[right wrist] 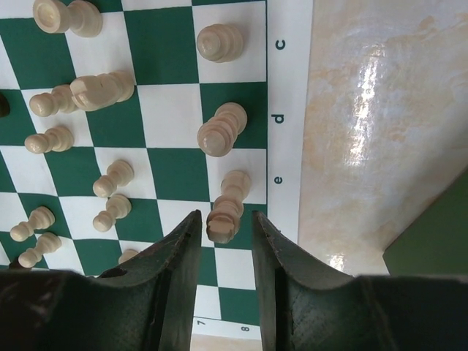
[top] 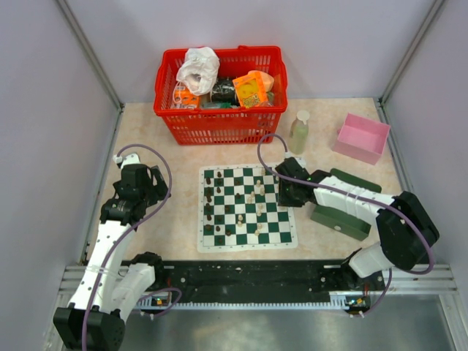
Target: Set up the chess pieces on the board
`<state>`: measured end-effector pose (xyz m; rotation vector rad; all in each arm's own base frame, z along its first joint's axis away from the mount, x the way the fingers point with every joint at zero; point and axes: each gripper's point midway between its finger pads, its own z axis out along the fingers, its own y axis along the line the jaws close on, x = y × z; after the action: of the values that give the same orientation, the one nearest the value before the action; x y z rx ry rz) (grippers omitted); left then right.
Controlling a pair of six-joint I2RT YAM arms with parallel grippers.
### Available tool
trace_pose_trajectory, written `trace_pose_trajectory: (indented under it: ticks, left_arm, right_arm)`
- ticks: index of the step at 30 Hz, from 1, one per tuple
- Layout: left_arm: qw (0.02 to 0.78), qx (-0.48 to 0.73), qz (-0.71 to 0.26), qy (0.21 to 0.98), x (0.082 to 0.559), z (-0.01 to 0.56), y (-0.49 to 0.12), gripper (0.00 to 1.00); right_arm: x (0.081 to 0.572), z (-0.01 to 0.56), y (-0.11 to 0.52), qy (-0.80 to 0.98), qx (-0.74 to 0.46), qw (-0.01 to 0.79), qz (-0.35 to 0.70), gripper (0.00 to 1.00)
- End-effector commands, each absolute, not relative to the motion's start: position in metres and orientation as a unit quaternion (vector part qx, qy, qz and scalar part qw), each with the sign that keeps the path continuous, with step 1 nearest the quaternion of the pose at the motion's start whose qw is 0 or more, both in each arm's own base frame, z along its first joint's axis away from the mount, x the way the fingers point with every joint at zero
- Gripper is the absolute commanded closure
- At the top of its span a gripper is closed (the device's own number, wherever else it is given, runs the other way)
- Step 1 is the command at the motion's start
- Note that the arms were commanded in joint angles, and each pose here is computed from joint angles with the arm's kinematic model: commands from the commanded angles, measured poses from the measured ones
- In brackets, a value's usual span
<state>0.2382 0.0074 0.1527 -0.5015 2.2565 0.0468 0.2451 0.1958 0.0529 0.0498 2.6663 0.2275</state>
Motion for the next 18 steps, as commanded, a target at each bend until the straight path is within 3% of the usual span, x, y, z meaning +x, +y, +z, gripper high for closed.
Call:
trace_pose_trajectory:
  ticks: [1,7,13,18]
  left_arm:
    - [0.420,-0.199,0.015,0.886,0.246,0.158,0.007,0.07]
    - [0.420,-0.199,0.015,0.886,0.246,0.158,0.007,0.07]
    - [0.420,-0.199,0.015,0.885,0.246,0.159,0.007,0.07]
    - [0.420,-0.199,0.014,0.885,0.246,0.158,0.007,0.07]
  right_arm:
    - [0.253,0.057,0.195,0.966,0.018,0.245,0.082,0.65]
    - [0.261,0.081,0.193,0.960,0.007,0.271,0.077,0.59]
    - [0.276,0.124,0.189,0.943,-0.012,0.326,0.072,0.46]
    - [0.286,0.154,0.203,0.930,-0.028,0.351,0.107,0.45]
